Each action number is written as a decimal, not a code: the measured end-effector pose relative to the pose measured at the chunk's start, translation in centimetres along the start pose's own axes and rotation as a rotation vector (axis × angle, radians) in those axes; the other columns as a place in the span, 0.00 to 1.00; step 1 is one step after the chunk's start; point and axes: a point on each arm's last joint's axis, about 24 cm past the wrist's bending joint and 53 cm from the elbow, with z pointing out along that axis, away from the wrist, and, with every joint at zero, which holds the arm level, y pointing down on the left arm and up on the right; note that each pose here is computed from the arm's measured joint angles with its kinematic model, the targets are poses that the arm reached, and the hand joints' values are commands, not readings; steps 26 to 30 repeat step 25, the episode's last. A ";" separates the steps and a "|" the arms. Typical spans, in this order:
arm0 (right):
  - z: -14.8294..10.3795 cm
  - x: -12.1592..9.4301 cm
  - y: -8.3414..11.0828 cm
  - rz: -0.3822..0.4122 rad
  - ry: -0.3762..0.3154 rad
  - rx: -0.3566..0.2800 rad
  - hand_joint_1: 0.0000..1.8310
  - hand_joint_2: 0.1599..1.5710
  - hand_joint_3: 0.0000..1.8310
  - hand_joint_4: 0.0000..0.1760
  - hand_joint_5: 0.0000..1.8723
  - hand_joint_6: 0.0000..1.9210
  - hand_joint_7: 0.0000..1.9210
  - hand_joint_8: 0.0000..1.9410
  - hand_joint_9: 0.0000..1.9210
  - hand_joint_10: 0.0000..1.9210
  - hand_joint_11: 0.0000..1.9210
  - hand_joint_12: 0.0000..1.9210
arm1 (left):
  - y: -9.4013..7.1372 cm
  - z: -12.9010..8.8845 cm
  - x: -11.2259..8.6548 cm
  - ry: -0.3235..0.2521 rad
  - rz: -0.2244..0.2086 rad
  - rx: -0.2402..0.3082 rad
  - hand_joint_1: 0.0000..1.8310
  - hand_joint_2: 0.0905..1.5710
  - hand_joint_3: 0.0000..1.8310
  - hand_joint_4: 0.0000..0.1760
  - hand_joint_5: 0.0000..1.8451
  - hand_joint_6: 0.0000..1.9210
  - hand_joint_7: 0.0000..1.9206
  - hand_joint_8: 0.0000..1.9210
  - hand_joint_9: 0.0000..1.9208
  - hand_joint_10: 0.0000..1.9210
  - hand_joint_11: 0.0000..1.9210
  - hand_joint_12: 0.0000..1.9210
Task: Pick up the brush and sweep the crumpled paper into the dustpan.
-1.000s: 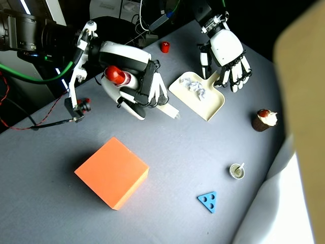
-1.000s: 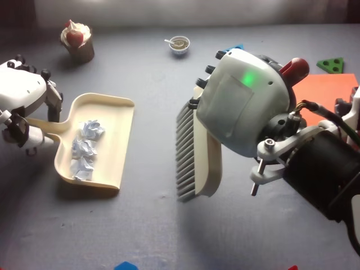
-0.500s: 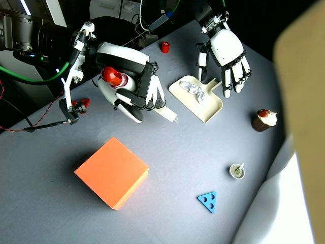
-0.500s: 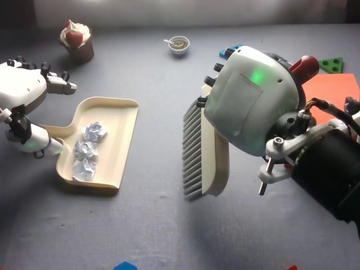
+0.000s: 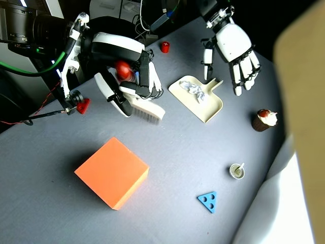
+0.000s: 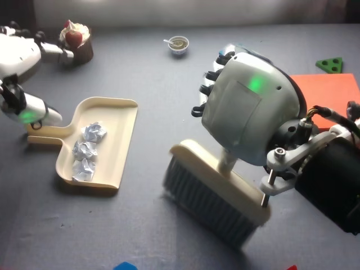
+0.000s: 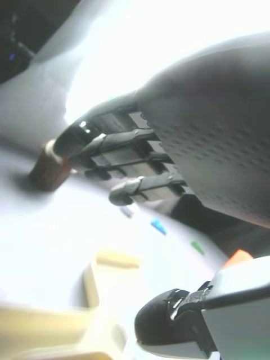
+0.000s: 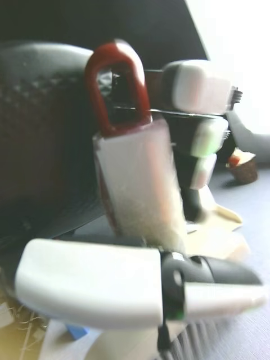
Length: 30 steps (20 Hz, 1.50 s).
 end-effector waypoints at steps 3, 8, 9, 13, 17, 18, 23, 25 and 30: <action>-0.3 -0.3 -0.7 -0.008 -0.002 0.013 0.37 0.38 0.00 0.05 0.13 0.03 0.17 0.07 0.11 0.19 0.00 0.48 | -0.7 -0.7 -1.4 -0.008 -0.014 -0.010 0.47 0.61 0.00 0.76 0.20 0.00 0.17 0.00 0.17 0.00 0.03 0.42; -0.9 -0.9 -1.9 0.015 0.005 0.025 0.31 0.39 0.00 0.03 0.01 0.00 0.03 0.00 0.03 0.00 0.01 0.06 | -2.6 -1.3 -1.1 0.003 -0.045 0.009 0.48 0.60 0.00 0.80 0.19 0.00 0.15 0.00 0.16 0.00 0.02 0.42; -1.1 -1.0 -1.9 0.015 0.006 0.025 0.31 0.39 0.00 0.03 0.01 0.00 0.03 0.00 0.03 0.00 0.01 0.06 | -2.8 -1.3 -1.1 0.003 -0.043 0.014 0.48 0.60 0.00 0.80 0.19 0.00 0.15 0.00 0.16 0.00 0.02 0.42; -2.0 0.5 -3.5 0.096 0.090 0.052 0.33 0.40 0.00 0.00 0.00 0.00 0.00 0.00 0.00 0.00 0.00 0.00 | -4.2 -1.1 -2.2 -0.011 -0.051 0.050 0.48 0.60 0.00 0.78 0.20 0.00 0.15 0.00 0.16 0.00 0.02 0.41; -3.8 -0.8 -5.8 0.407 0.062 -0.026 0.29 0.42 0.01 0.00 0.00 0.00 0.00 0.00 0.00 0.00 0.00 0.00 | -5.7 -1.5 -2.3 0.001 -0.049 0.081 0.47 0.60 0.00 0.77 0.18 0.00 0.16 0.00 0.17 0.01 0.02 0.42; -4.5 -1.5 -5.7 0.446 0.042 -0.093 0.32 0.41 0.00 0.00 0.00 0.00 0.00 0.00 0.00 0.00 0.00 0.00 | -5.9 -1.5 -2.5 0.001 -0.049 0.086 0.47 0.61 0.00 0.77 0.18 0.00 0.15 0.00 0.16 0.00 0.02 0.42; -7.9 2.4 -2.8 0.632 0.267 -0.302 0.31 0.41 0.00 0.00 0.00 0.00 0.00 0.00 0.00 0.00 0.02 0.01 | -6.3 -1.5 -3.5 -0.007 -0.033 0.100 0.49 0.60 0.00 0.72 0.19 0.00 0.17 0.00 0.16 0.00 0.02 0.42; -8.1 4.2 -5.7 0.707 0.306 -0.223 0.32 0.41 0.00 0.00 0.00 0.00 0.00 0.00 0.00 0.00 0.02 0.01 | -6.2 -1.5 -4.0 -0.014 -0.019 0.102 0.47 0.61 0.00 0.74 0.16 0.00 0.16 0.00 0.16 0.00 0.02 0.42; -8.1 4.2 -5.7 0.707 0.306 -0.223 0.32 0.41 0.00 0.00 0.00 0.00 0.00 0.00 0.00 0.00 0.02 0.01 | -6.2 -1.5 -4.0 -0.014 -0.019 0.102 0.47 0.61 0.00 0.74 0.16 0.00 0.16 0.00 0.16 0.00 0.02 0.42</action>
